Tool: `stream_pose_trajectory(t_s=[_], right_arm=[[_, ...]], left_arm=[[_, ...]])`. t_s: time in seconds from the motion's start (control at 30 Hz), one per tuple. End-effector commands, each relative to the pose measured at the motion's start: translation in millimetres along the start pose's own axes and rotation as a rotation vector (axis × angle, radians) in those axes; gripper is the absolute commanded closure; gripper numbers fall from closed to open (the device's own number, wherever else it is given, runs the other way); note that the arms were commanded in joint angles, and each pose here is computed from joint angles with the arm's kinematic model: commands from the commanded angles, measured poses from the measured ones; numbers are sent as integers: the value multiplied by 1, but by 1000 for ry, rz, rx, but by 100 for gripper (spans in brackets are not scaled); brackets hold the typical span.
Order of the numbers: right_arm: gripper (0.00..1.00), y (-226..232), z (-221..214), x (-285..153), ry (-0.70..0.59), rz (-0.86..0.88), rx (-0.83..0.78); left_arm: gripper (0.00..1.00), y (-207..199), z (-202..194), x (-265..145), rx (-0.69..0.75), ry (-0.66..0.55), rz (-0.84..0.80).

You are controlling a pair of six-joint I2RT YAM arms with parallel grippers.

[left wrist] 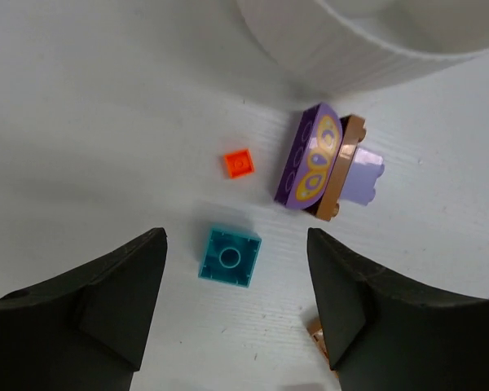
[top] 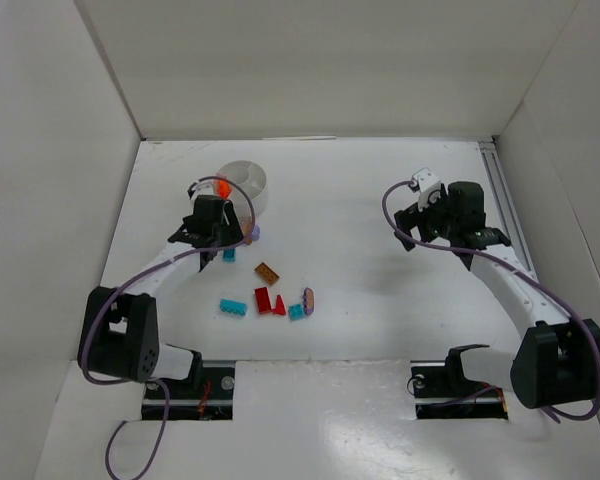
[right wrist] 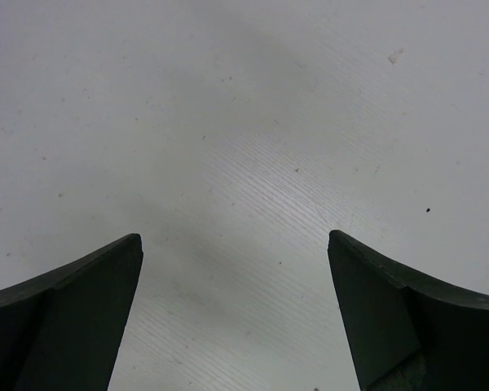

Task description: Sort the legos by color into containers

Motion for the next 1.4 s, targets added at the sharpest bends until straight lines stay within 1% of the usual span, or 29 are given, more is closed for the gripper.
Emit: stream_pose_trajectory(t_s=[0.0,0.07,0.13,0.2,0.27,0.33,0.5,0.63,0.67,0.77,0.83,0.9,0.97,1.0,1.03,1.13,1.37], right_arm=[[0,2,8,0,-36,26,-12],[0,2,8,0,-36,26,-12],[0,2,8,0,-36,26,-12],[0,2,8,0,-36,26,-12],[0,-1,8,-1,-37,19,-7],[0,-1,8,-1,-37,19,-7],[0,-1,5,1,-27,20,-4],[0,-2,5,1,-27,20,-13],[0,-3,5,1,-25,11,-13],[0,-6,7,-2,-34,2,-11],[0,-6,7,-2,-35,2,-11],[0,-6,7,-2,-35,2,-11],[0,-6,7,-2,-35,2,-11],[0,-6,7,-2,-35,2,-11],[0,-6,7,-2,-35,2,-11],[0,-6,7,-2,-35,2,-11],[0,-6,9,-4,-43,1,-14]], left_arm=[[35,-12,6,6,-14,-53,-56],[38,-11,-1,14,3,-27,-49],[38,-12,-8,26,21,5,-41],[44,-11,-17,32,39,33,-34],[48,-10,-18,36,41,41,-22],[48,-9,-23,38,46,60,-18],[48,-12,-16,45,37,58,-8],[56,-10,-23,53,50,106,13],[56,-12,-17,53,38,95,11],[62,-11,-27,57,37,128,20],[62,-10,-29,56,39,136,22],[68,-8,-30,56,33,142,35],[70,-7,-35,57,38,161,40],[77,-7,-35,57,38,161,41],[80,-6,-37,56,40,169,43],[88,-7,-33,52,27,159,41],[94,-6,19,27,-10,2,44]])
Point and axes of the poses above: each gripper's point midway between its finger pads, its own x axis out along the fingers, its own y axis along the line the jaws close on, z = x × y, the point moved 1 cm from there along -x, back along the fingers, and after that the axes turned 12 degrees about x, right-handed, at the moved point
